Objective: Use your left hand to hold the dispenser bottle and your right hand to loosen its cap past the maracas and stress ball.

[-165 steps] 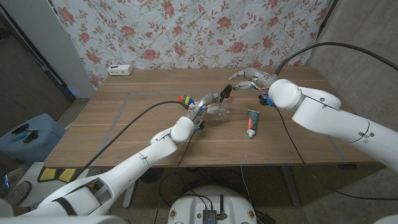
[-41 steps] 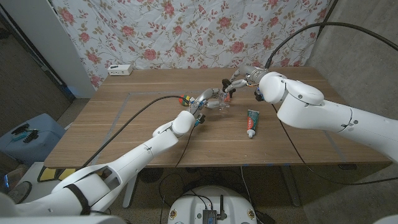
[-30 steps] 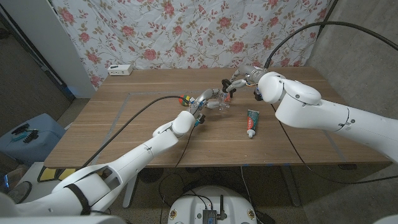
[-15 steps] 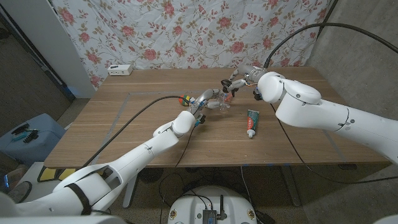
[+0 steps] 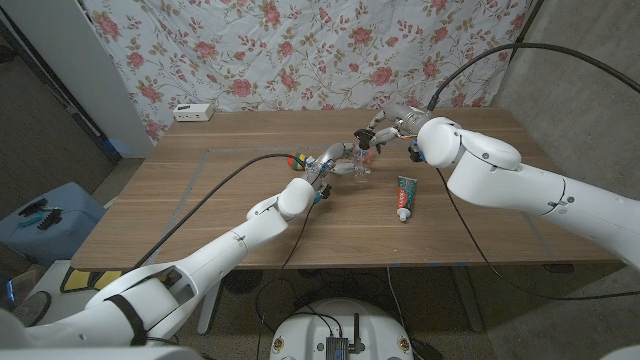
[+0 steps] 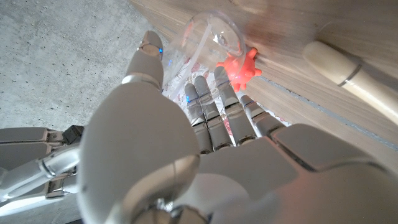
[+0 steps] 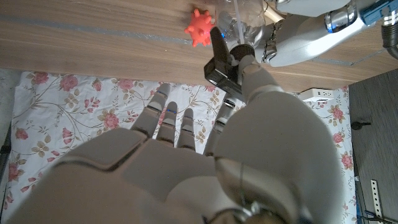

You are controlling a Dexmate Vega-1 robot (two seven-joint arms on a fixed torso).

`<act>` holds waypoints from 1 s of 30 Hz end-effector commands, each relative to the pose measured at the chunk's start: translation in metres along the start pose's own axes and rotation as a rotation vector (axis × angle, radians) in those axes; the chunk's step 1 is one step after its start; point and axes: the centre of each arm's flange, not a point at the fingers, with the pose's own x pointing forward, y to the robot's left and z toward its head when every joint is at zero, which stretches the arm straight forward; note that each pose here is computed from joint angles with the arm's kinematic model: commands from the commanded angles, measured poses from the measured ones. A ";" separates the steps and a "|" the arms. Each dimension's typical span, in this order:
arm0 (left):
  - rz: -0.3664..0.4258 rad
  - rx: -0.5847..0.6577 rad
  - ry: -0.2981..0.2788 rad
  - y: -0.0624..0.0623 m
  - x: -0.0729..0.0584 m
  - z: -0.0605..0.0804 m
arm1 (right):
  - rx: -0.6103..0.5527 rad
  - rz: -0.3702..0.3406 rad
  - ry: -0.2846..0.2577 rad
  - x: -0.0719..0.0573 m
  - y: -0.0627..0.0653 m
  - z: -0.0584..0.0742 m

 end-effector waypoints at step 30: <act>0.003 -0.005 0.003 -0.002 -0.007 0.000 | 0.098 0.007 -0.078 0.000 -0.002 -0.005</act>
